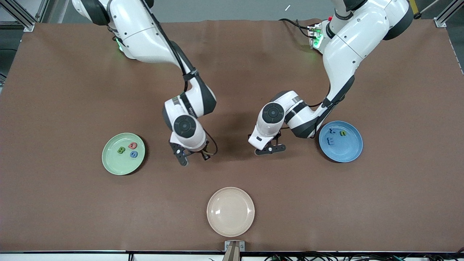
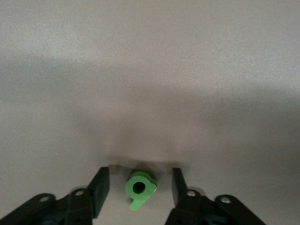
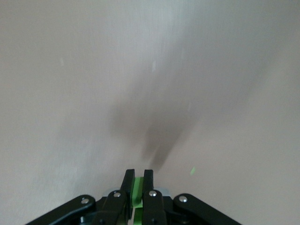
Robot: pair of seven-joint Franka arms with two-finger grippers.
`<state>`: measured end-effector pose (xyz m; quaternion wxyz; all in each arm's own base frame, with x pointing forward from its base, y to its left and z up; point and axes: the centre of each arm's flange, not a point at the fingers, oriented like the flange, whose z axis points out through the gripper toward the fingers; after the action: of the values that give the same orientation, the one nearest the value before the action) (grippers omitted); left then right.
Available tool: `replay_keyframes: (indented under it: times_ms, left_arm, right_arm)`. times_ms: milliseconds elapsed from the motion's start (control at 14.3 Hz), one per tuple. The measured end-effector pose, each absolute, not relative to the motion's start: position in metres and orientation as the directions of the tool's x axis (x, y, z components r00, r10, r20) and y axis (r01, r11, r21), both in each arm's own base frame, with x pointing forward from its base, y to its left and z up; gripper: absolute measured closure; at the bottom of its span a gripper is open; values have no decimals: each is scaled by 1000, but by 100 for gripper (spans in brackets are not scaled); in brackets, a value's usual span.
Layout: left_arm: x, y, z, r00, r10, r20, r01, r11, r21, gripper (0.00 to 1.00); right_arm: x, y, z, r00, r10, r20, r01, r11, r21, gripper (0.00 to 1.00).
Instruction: Sort upper and lower case letters into plates
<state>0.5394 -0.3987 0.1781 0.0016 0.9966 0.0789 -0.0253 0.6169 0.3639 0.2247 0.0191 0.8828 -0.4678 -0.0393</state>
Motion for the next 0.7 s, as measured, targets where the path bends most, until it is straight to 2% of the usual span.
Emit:
replay_keyframes:
  times_ms: [70, 349, 488, 558, 628, 698]
  left_arm:
    - [539, -399, 177, 986, 156, -53, 156, -988, -2, 47]
    - [537, -399, 175, 986, 158, -56, 158, -987, -6, 50]
    - [536, -400, 176, 983, 176, -56, 176, -984, -5, 61]
    - [536, -400, 176, 982, 180, -55, 180, -984, -5, 61]
    - [536, -401, 176, 982, 182, -55, 182, -983, -4, 70]
    - [536, -401, 176, 981, 186, -55, 186, -983, -5, 69]
  right_arm:
    - [628, 341, 234, 592, -804, -65, -798, -595, 94, 90]
    - [660, 223, 254, 698, -706, -117, -676, -704, 215, 90]
    - [668, 167, 254, 774, -621, -122, -577, -771, 269, 90]
    - [671, 140, 255, 813, -568, -130, -516, -805, 292, 90]
    - [673, 111, 256, 846, -513, -141, -454, -835, 312, 90]
    - [675, 84, 257, 871, -466, -159, -401, -858, 321, 90]
